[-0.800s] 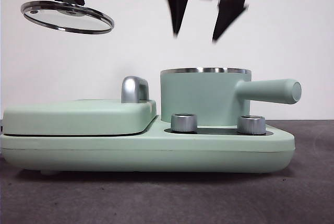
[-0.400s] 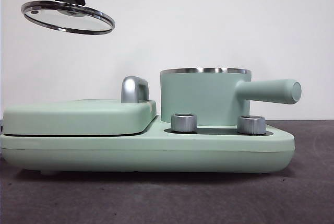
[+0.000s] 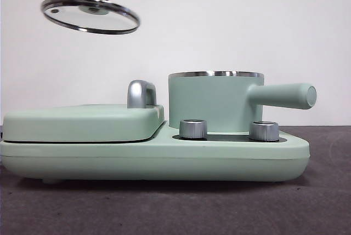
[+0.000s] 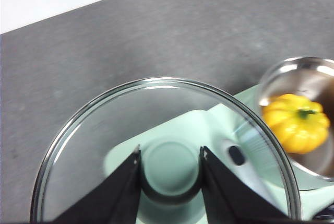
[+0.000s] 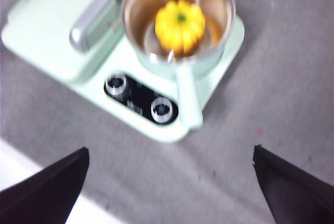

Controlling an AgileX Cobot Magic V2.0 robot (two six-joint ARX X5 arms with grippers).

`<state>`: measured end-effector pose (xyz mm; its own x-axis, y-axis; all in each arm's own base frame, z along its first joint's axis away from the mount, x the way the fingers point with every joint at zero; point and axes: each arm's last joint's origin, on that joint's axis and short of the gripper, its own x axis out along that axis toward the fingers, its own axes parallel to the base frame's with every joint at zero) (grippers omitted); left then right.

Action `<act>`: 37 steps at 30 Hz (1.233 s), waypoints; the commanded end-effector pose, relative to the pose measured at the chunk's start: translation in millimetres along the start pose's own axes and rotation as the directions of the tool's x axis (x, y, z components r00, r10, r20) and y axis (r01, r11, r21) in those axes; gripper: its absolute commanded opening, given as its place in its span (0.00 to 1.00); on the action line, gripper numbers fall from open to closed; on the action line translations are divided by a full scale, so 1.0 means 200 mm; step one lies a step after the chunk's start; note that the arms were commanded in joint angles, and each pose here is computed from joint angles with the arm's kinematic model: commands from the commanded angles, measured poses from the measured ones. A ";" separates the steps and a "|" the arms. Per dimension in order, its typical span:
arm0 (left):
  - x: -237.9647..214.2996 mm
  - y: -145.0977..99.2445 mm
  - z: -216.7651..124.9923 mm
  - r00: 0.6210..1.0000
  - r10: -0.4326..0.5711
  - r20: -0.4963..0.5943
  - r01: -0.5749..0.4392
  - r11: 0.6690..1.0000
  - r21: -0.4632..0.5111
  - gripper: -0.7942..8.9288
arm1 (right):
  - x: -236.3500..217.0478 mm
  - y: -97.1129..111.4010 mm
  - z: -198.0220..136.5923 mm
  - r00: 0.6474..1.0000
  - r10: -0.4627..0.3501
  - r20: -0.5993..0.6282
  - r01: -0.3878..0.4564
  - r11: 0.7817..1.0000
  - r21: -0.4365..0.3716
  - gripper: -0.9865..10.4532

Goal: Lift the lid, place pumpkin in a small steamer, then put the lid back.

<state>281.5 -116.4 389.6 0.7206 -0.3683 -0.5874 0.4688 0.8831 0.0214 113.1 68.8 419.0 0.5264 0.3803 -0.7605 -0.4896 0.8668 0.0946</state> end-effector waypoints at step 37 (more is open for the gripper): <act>0.57 -0.72 0.01 0.942 -0.317 0.113 0.289 0.934 0.209 0.09 | -0.16 -0.02 -0.68 0.917 0.173 0.360 -0.181 0.983 -0.012 0.52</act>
<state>295.5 -279.7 315.9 0.5783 -0.6424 -0.5029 0.7440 0.6682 0.0021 5.5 9.6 351.8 0.6469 0.6036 -0.4660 -0.5812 0.7859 0.2112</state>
